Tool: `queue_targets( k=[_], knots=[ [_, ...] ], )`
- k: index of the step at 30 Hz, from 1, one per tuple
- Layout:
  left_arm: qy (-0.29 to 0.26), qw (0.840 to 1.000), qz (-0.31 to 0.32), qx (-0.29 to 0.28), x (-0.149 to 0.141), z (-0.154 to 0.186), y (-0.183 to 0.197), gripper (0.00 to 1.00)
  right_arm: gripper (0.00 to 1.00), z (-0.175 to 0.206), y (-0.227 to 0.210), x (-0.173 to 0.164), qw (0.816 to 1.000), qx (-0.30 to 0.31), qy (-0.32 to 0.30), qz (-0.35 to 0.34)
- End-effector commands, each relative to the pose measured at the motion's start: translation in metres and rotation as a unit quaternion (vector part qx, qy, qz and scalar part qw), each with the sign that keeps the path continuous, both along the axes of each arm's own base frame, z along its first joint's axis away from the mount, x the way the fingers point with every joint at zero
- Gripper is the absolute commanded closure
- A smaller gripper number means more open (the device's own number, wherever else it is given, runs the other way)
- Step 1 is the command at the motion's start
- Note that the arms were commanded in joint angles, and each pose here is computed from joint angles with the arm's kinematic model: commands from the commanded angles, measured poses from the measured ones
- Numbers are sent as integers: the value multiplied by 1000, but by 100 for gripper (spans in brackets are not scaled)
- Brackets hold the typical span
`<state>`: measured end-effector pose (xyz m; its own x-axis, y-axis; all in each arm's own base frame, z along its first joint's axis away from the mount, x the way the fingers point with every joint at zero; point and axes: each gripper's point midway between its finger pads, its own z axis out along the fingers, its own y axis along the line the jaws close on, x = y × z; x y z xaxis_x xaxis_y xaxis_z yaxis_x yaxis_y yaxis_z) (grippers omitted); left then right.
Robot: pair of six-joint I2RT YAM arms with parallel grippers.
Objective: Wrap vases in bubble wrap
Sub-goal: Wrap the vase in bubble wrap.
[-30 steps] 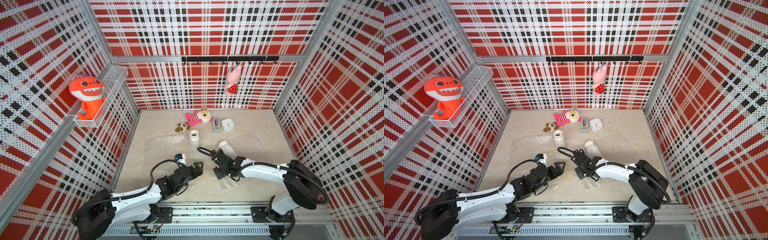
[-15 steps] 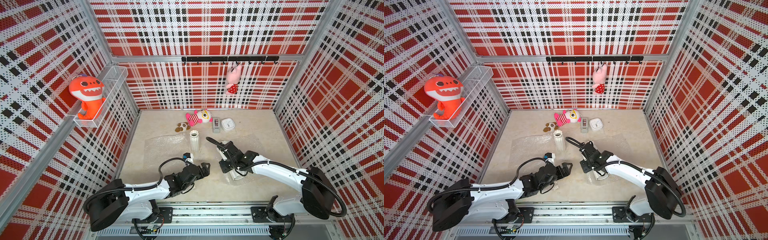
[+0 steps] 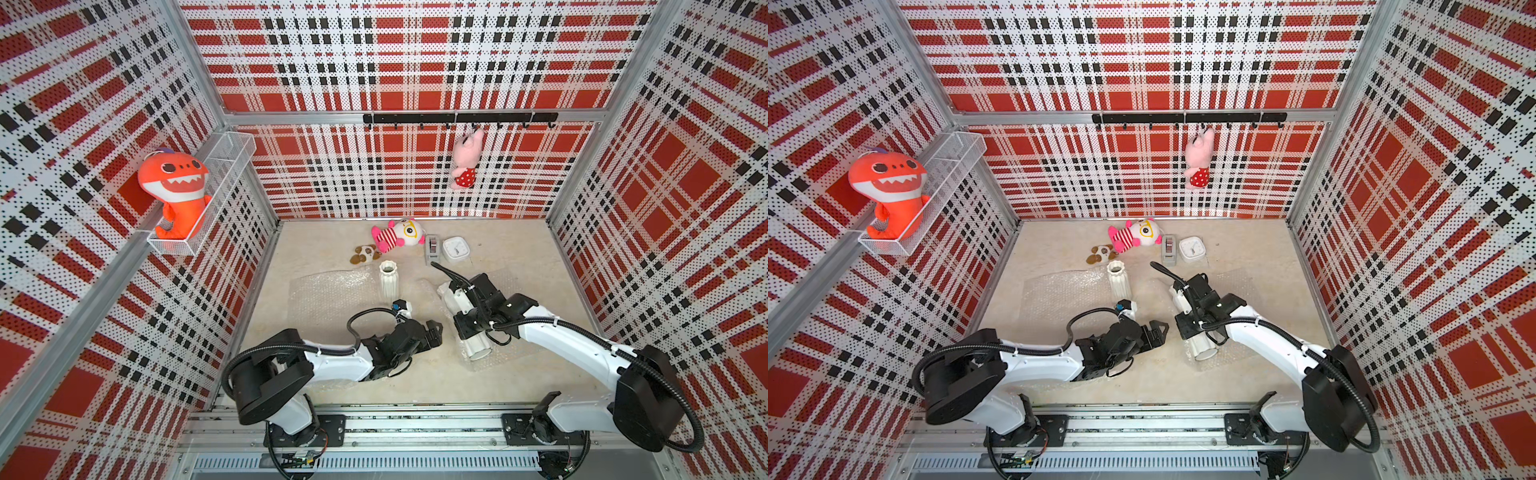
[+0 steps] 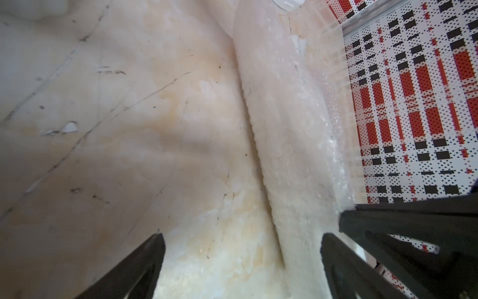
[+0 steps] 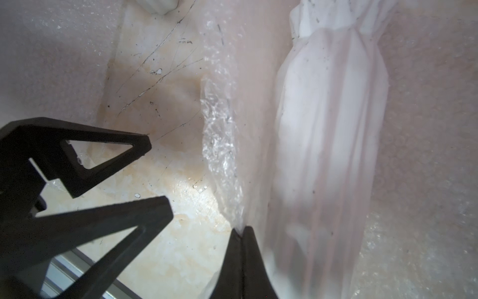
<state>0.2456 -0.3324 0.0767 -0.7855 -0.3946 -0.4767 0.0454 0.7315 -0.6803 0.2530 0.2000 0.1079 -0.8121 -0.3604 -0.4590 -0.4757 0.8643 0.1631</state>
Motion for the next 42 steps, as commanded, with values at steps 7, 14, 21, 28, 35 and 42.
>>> queue_targets(
  k=[7, 14, 21, 28, 35, 42],
  knots=[
    [20, 999, 2, -38, 31, -5, -29, 2, 100, 10, -17, 4, 1000, 20, 0, -3],
    [26, 998, -12, -51, 47, -9, -52, 0, 100, 15, -28, 10, 999, 31, -10, -20],
    [37, 997, -2, -66, 56, -14, -61, 0, 100, 18, -39, 18, 999, 38, -8, -38],
    [35, 997, -5, -68, 66, -13, -73, 2, 100, 18, -47, 24, 998, 41, -2, -50],
    [37, 998, -3, -56, 70, -21, -79, 2, 100, 18, -56, 29, 997, 42, 0, -65],
    [42, 999, 5, -14, 79, -37, -82, 2, 91, 21, -71, 36, 995, 35, -5, -91]
  ],
)
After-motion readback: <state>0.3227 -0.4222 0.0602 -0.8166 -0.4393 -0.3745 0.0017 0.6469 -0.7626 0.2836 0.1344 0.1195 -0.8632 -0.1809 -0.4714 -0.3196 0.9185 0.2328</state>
